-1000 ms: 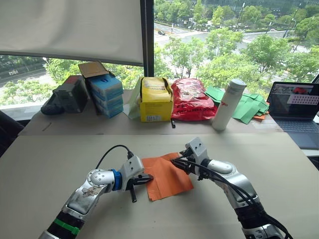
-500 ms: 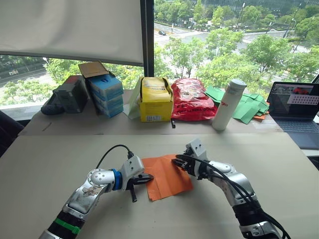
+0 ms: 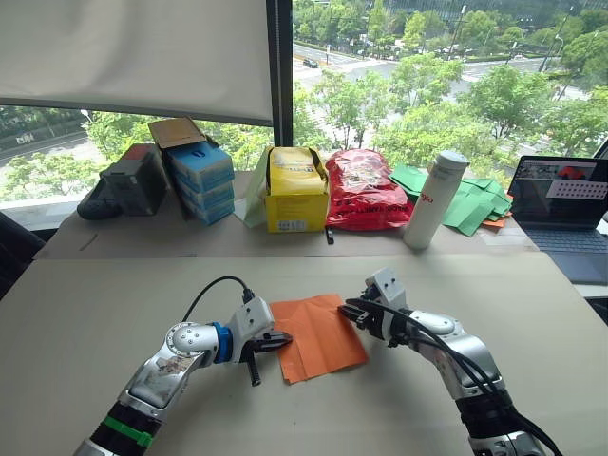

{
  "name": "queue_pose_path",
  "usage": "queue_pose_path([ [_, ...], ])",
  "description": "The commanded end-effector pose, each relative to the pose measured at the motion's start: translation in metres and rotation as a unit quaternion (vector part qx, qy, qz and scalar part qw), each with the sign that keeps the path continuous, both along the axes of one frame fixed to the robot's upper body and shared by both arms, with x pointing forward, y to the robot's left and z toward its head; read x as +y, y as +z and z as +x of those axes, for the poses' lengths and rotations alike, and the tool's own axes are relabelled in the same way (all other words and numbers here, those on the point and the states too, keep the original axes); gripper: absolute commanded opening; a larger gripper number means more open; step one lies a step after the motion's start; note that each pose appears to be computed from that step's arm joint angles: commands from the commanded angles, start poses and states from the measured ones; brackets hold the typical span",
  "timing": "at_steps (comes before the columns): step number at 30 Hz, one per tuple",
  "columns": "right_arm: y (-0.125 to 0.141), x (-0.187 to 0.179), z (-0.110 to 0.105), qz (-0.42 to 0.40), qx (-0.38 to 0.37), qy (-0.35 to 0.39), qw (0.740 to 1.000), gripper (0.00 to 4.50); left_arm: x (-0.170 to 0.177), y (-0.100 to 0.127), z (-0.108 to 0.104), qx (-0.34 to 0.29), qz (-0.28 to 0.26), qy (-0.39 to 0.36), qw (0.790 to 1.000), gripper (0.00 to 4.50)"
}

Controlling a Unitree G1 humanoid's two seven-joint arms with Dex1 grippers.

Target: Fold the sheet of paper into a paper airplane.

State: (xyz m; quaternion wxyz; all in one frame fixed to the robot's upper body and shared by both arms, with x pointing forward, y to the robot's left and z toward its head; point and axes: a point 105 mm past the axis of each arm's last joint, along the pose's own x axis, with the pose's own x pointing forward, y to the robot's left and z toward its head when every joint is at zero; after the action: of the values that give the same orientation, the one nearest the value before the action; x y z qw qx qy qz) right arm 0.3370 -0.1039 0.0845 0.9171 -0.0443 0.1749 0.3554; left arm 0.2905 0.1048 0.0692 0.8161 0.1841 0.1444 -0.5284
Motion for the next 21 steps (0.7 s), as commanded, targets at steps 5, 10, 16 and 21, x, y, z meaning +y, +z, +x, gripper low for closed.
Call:
queue_pose_path([
  [5, 0.009, -0.003, -0.005, 0.023, 0.007, -0.005, 1.000, 2.90, 0.009, -0.022, -0.007, 0.025, 0.045, -0.001, 0.999, 0.00],
  [10, 0.001, -0.007, -0.006, 0.027, 0.037, -0.017, 0.999, 2.90, 0.003, -0.016, -0.005, 0.013, 0.039, -0.011, 0.999, 0.00],
  [16, 0.004, -0.003, -0.004, 0.026, 0.029, -0.012, 0.999, 2.90, -0.024, 0.020, 0.008, -0.003, -0.025, -0.028, 0.999, 0.00],
  [21, 0.002, 0.000, -0.006, 0.022, 0.029, -0.006, 0.999, 2.90, -0.036, 0.007, 0.010, 0.005, -0.015, -0.042, 0.999, 0.00],
])
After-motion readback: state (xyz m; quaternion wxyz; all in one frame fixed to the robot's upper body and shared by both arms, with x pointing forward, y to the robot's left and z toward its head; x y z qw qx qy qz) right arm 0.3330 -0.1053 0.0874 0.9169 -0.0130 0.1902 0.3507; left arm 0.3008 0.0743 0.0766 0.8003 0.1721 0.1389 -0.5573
